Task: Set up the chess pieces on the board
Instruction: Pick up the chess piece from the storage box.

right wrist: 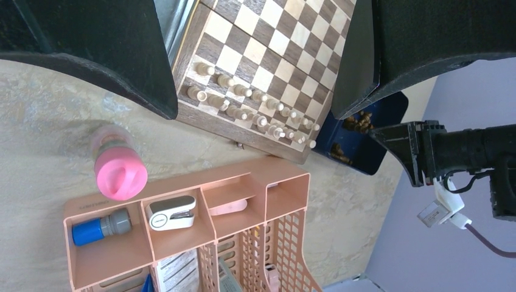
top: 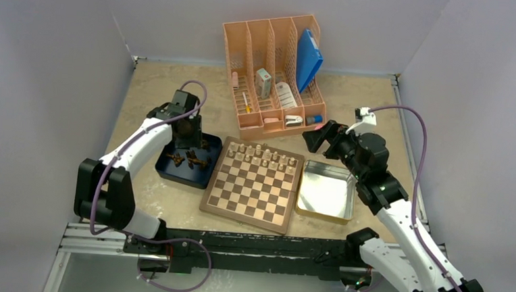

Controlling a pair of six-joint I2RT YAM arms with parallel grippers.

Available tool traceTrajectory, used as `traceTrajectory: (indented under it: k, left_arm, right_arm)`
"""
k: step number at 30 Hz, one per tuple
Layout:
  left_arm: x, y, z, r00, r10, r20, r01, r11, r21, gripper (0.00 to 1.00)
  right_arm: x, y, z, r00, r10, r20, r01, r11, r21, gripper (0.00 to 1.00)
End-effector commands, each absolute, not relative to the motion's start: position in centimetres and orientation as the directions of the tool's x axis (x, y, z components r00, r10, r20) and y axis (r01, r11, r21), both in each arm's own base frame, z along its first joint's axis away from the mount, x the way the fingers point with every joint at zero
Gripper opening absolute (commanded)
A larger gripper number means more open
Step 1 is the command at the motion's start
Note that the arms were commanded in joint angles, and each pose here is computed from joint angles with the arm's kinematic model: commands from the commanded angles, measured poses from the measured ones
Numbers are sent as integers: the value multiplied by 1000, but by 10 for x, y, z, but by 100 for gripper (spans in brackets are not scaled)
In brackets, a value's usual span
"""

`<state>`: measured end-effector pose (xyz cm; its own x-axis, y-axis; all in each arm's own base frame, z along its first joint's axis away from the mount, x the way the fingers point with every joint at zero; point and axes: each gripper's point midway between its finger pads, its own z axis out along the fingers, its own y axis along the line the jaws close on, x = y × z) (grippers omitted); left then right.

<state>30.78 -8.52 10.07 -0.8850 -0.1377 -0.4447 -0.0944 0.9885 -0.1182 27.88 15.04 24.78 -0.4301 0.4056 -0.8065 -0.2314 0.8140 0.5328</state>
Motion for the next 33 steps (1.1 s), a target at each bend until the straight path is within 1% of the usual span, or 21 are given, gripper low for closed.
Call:
traceTrajectory:
  k: [1, 6, 8, 14, 21, 25, 27, 30, 33]
  left_arm:
    - [323, -74, 113, -861, -158, -484, -132, 987, -87, 38]
    - [320, -78, 97, -890, -131, -437, -102, 991, -90, 38]
    - [320, -74, 92, -897, -123, -424, -104, 992, -66, 38]
    - [326, -69, 91, -895, -135, -426, -126, 991, -49, 39]
    - [327, -66, 80, -911, -149, -384, -139, 989, -54, 37]
    - [327, -66, 77, -917, -151, -369, -142, 989, -51, 36]
    - [327, -67, 76, -918, -151, -366, -141, 989, -53, 33]
    - [328, -68, 79, -916, -150, -371, -137, 989, -60, 22]
    - [328, -69, 81, -914, -149, -377, -133, 989, -68, 18]
  right_arm:
    - [279, 150, 254, -406, 397, -823, -256, 815, 519, 99]
    - [282, 150, 252, -414, 396, -819, -243, 819, 519, 99]
    - [282, 149, 253, -411, 398, -820, -242, 820, 519, 99]
    - [282, 150, 257, -396, 404, -825, -254, 815, 521, 99]
    - [278, 149, 252, -411, 397, -820, -248, 818, 520, 99]
    - [277, 149, 257, -393, 406, -825, -262, 811, 523, 99]
    - [277, 149, 259, -390, 409, -825, -262, 810, 525, 99]
    - [274, 149, 258, -401, 404, -822, -261, 810, 525, 99]
    - [274, 149, 260, -396, 405, -824, -265, 809, 524, 99]
